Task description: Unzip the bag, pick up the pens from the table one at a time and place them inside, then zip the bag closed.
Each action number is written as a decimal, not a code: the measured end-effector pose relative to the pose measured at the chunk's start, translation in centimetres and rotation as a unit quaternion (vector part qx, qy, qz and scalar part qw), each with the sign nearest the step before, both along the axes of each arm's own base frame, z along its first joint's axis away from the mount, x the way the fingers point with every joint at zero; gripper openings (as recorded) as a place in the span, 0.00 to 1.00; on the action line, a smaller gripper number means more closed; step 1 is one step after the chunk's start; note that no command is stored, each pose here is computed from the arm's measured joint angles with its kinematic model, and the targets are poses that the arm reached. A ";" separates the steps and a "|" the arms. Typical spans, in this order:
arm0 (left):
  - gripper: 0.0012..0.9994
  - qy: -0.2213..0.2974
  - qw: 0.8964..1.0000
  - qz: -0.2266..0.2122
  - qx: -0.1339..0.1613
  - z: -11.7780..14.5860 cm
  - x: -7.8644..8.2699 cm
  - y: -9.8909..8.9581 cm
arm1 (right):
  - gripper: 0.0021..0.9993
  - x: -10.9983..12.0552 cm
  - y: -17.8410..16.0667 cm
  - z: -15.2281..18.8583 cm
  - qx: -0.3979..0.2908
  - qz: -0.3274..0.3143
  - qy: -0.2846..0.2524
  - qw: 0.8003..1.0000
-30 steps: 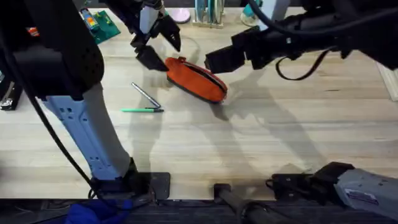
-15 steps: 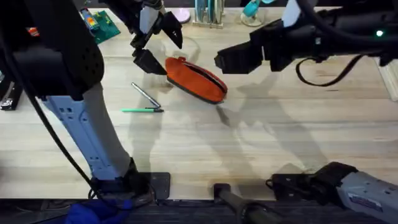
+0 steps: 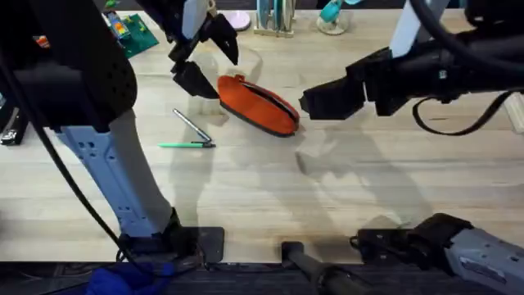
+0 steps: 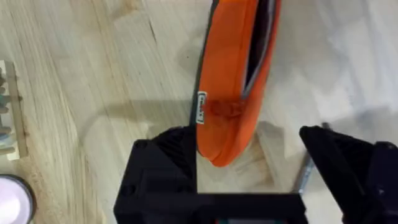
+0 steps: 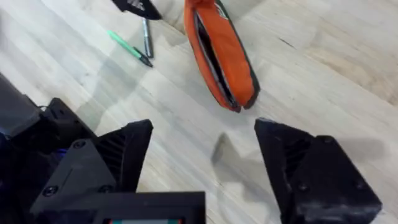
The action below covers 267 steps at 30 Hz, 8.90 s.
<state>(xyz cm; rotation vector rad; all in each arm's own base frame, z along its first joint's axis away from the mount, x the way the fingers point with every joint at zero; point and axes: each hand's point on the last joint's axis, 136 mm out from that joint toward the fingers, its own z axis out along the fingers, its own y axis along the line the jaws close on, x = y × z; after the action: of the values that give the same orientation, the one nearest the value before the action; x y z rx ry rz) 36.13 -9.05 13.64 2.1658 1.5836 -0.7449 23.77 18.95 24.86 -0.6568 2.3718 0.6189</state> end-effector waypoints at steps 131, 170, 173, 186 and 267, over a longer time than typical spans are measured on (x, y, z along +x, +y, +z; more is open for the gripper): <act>1.00 0.087 0.878 0.467 -0.059 7.3 -14.4 1.7 | 0.03 7.6 8.4 -12.0 -0.178 0.248 0.011 0.952; 1.00 0.100 0.875 0.470 -0.057 7.2 -14.8 1.6 | 0.83 8.7 9.3 -14.9 -0.182 0.258 0.020 0.949; 1.00 0.100 0.875 0.470 -0.057 7.2 -14.8 1.6 | 0.99 8.7 9.3 -14.9 -0.182 0.259 0.021 0.948; 1.00 0.100 0.875 0.470 -0.057 7.2 -14.8 1.6 | 1.00 8.7 9.3 -14.9 -0.182 0.258 0.021 0.948; 1.00 0.197 0.611 0.766 0.034 4.6 -12.7 7.4 | 1.00 0.1 -6.3 -1.2 -0.225 0.099 -0.066 0.967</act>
<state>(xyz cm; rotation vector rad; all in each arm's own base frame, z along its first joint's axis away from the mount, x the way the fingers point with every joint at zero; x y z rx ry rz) 23.45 -1.61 18.25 -0.0187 2.7559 -0.4440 23.87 12.62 23.62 -1.1053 2.3495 0.1013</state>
